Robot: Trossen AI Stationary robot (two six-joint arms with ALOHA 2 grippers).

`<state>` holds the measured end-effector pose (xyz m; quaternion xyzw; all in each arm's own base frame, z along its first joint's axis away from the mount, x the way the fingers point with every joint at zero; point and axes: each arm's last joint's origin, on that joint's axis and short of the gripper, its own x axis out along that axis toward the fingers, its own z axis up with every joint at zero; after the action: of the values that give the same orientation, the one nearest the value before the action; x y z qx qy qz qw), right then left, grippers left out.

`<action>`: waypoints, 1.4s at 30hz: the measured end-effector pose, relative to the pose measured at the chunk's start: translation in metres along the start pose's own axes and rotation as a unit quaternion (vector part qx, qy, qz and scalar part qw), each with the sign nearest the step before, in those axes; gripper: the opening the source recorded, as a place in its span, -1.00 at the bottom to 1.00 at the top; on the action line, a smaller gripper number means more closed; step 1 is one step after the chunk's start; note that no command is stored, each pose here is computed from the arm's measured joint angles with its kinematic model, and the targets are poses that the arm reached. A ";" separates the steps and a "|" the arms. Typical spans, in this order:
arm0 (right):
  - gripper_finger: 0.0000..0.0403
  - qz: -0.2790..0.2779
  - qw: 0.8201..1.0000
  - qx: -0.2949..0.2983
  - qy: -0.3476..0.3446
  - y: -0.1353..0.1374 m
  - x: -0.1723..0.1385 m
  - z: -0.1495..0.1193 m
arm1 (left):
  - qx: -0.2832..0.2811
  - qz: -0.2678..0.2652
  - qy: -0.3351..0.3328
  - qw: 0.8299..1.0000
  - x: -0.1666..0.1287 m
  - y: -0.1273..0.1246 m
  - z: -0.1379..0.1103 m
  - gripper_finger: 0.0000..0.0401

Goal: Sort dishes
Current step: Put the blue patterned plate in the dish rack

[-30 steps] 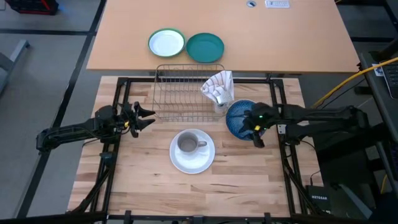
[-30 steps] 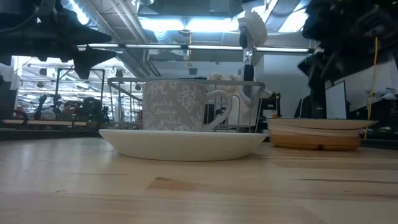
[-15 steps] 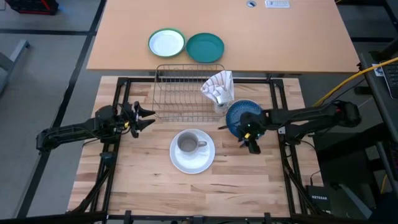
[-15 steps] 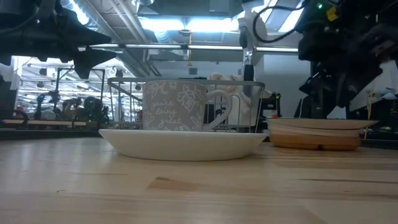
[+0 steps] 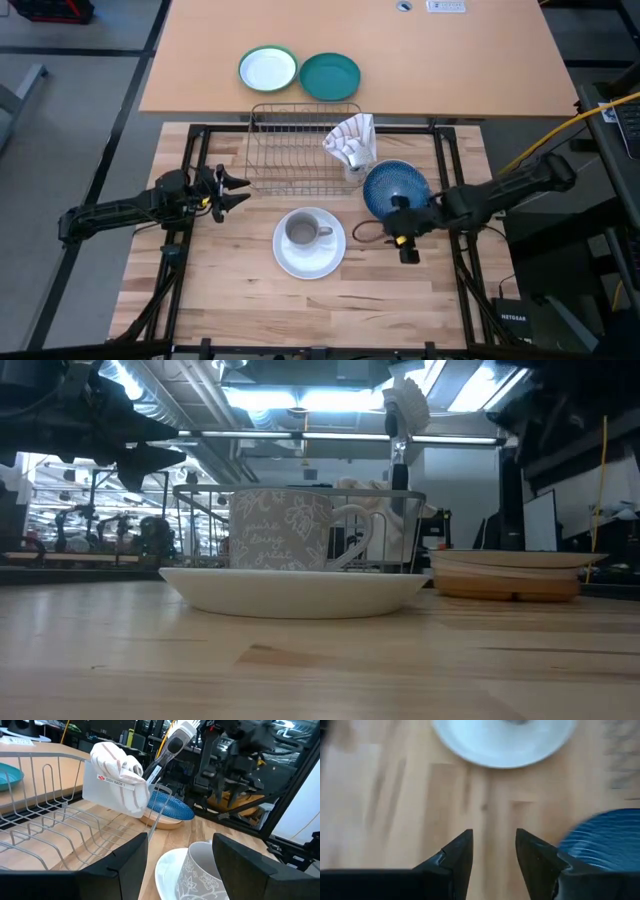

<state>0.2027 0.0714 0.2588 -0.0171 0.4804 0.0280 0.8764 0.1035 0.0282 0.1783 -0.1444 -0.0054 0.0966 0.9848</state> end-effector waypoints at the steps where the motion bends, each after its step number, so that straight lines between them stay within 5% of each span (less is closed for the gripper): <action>1: -0.25 -0.029 1.000 -0.008 0.001 0.003 -0.001 0.000 | 0.000 0.000 0.000 1.000 0.000 0.000 0.000 0.06; 6: -0.25 -0.117 0.992 -0.032 0.035 0.009 0.015 -0.004 | 0.000 0.000 0.001 1.000 0.000 0.000 0.000 0.06; 16: -0.25 -0.177 0.965 -0.057 0.186 0.018 0.079 -0.018 | 0.001 0.007 0.025 1.000 0.000 0.001 -0.005 0.06; 22: -0.25 -0.230 0.940 -0.054 0.247 0.018 0.092 -0.022 | -0.001 0.011 0.037 0.999 0.000 0.002 -0.007 0.06; 42: -0.27 -0.268 0.923 -0.079 0.266 0.017 0.106 -0.025 | -0.002 0.016 0.053 0.998 -0.001 0.003 -0.010 0.06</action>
<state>0.2372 0.0906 0.1556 -0.2214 0.6697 -0.1755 0.6868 0.1028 0.0280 0.1676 -0.1511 0.0486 0.1042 0.9818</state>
